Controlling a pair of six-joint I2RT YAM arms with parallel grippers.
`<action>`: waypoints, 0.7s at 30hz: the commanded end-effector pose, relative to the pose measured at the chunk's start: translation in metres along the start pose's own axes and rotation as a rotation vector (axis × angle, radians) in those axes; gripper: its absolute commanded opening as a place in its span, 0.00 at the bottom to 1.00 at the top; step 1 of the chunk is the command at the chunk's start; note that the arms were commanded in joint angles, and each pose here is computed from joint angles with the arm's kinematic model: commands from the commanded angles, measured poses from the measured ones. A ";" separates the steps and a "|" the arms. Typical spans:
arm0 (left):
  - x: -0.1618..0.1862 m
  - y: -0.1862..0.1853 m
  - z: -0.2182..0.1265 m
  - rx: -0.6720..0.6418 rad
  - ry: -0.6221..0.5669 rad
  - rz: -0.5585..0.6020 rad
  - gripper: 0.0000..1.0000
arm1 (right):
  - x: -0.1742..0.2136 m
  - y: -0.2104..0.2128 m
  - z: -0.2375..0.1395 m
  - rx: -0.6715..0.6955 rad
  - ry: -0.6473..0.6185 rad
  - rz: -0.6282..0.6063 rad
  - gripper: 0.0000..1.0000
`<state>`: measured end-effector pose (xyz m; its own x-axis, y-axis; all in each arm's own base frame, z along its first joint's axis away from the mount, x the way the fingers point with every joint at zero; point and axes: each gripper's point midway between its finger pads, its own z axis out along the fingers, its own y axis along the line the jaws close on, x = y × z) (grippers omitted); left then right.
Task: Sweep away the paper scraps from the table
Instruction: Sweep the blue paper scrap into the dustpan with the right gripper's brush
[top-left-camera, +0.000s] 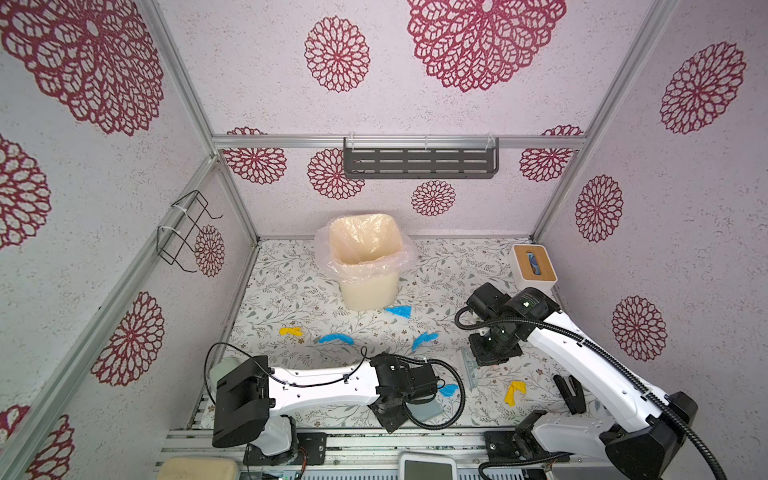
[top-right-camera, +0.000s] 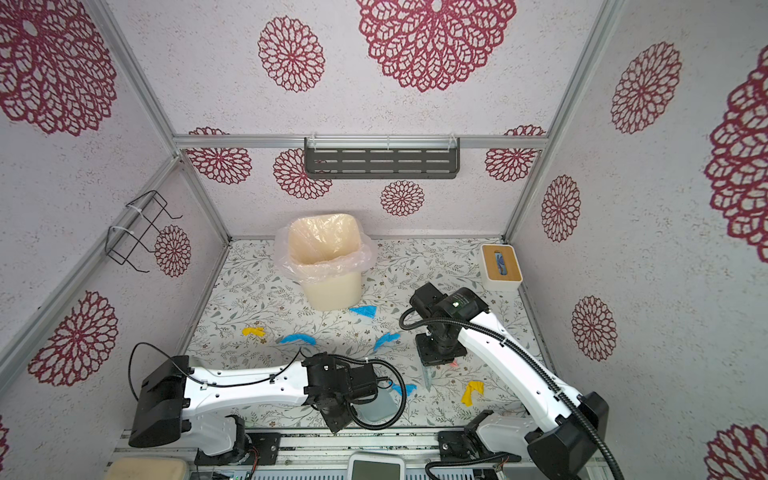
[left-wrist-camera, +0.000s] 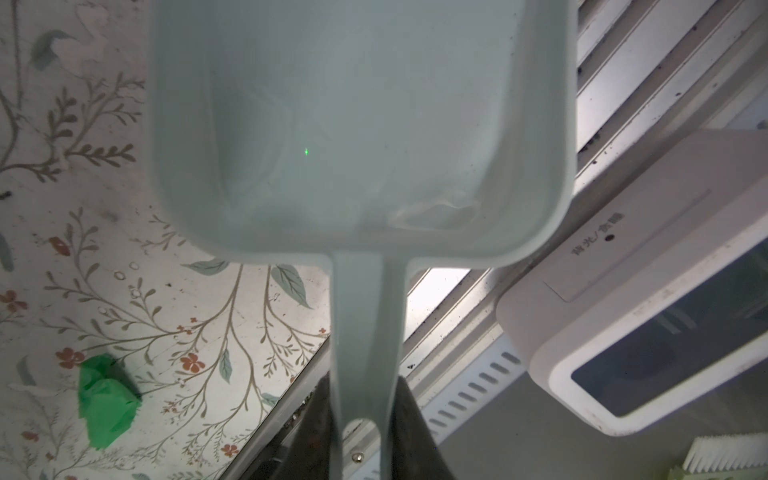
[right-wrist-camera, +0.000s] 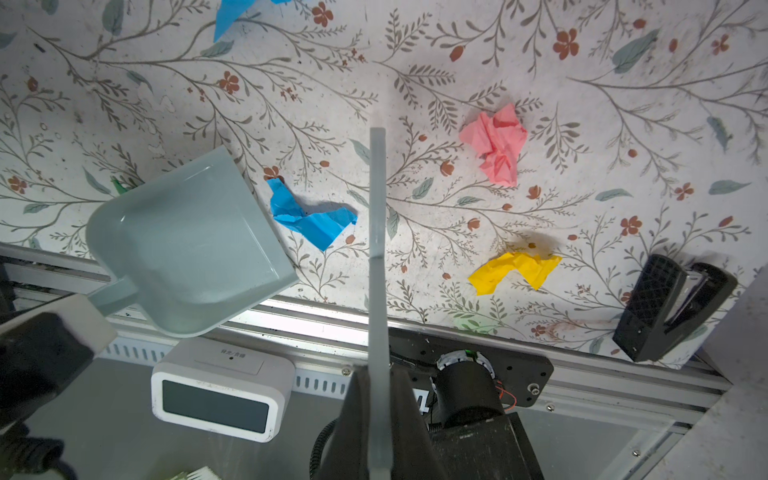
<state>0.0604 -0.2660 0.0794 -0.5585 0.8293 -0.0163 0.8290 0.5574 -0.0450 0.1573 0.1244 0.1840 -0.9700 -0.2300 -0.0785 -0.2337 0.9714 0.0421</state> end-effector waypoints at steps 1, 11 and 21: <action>-0.007 0.000 0.003 -0.006 -0.012 0.027 0.00 | 0.001 -0.006 0.001 0.038 -0.006 0.004 0.00; -0.012 0.005 0.006 -0.007 -0.018 0.044 0.00 | 0.002 -0.003 0.015 0.026 0.004 0.001 0.00; -0.017 0.012 0.012 0.004 -0.015 0.048 0.00 | 0.000 0.005 0.025 -0.007 0.013 0.001 0.00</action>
<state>0.0763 -0.2710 0.0710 -0.5368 0.8433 -0.0265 0.8434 0.5355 -0.0447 0.1542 0.1239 0.1592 -0.9704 -0.2369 -0.0474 -0.2385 0.9707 0.0304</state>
